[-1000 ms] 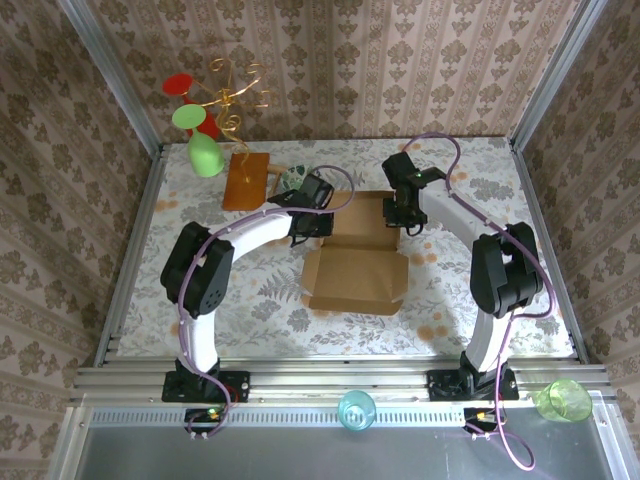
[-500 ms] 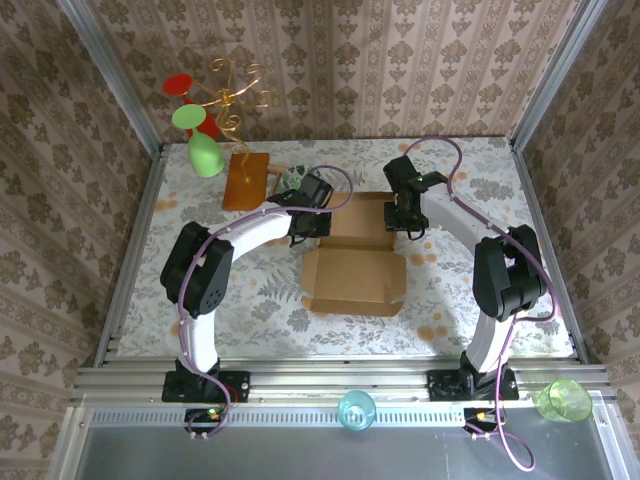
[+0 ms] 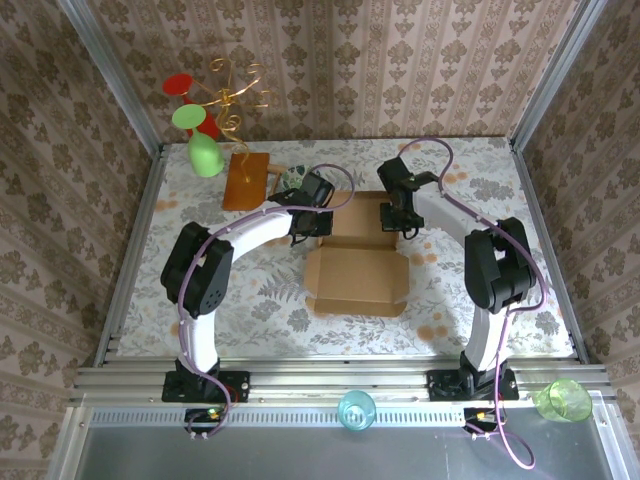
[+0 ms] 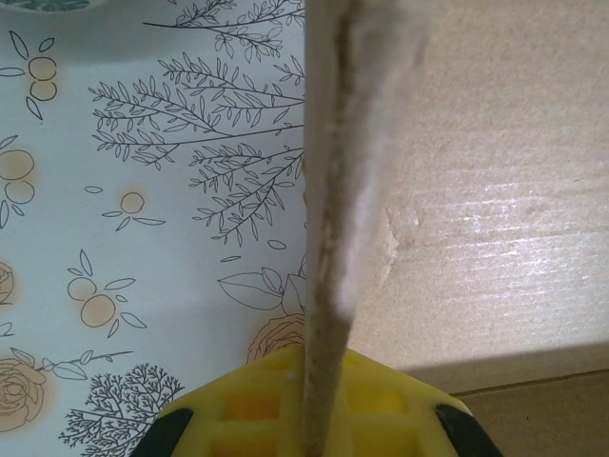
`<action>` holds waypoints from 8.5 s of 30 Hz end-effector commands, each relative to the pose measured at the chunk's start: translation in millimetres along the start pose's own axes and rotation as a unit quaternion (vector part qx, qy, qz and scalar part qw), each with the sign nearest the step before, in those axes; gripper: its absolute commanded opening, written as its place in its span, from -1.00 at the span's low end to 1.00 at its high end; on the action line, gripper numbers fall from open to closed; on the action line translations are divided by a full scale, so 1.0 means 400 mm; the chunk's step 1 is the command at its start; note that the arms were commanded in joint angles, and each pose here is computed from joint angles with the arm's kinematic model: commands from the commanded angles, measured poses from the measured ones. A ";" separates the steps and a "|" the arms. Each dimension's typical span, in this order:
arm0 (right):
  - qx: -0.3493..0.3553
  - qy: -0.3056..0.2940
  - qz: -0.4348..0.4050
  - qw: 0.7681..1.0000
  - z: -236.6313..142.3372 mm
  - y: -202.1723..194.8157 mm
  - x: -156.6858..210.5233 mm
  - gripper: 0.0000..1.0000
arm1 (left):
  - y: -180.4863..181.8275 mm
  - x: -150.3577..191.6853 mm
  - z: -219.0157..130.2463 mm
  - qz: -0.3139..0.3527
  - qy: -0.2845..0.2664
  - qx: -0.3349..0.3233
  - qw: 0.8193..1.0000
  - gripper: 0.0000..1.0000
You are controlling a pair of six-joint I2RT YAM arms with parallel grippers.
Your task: Fold the paper box
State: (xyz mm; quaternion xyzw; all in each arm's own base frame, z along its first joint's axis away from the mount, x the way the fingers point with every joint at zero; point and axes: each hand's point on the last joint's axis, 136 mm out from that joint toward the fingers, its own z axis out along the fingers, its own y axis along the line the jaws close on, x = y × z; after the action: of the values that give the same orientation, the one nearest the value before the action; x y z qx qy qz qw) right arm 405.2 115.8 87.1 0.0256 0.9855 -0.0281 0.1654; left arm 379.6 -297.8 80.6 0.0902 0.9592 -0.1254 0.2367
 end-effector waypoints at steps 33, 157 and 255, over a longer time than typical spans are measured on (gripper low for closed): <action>0.066 -0.079 0.012 0.995 -0.118 -0.029 -0.088 -0.38 | -0.024 -0.035 -0.047 0.003 -0.013 0.008 1.000 -1.00; -0.346 -0.369 -0.387 0.771 -0.386 0.249 -0.121 0.15 | -0.007 -0.101 -0.356 0.496 0.071 0.011 0.865 -1.00; -0.237 -0.428 -0.102 0.866 -0.255 0.100 -0.183 -1.00 | 0.056 -0.167 -0.141 0.005 -0.133 0.050 0.990 -0.96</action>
State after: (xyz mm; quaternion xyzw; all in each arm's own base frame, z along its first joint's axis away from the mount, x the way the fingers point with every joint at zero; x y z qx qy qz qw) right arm 440.0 162.4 196.7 -0.1848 0.7998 0.1847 0.5404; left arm 416.2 -261.5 139.0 0.1152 0.9166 -0.2098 0.3204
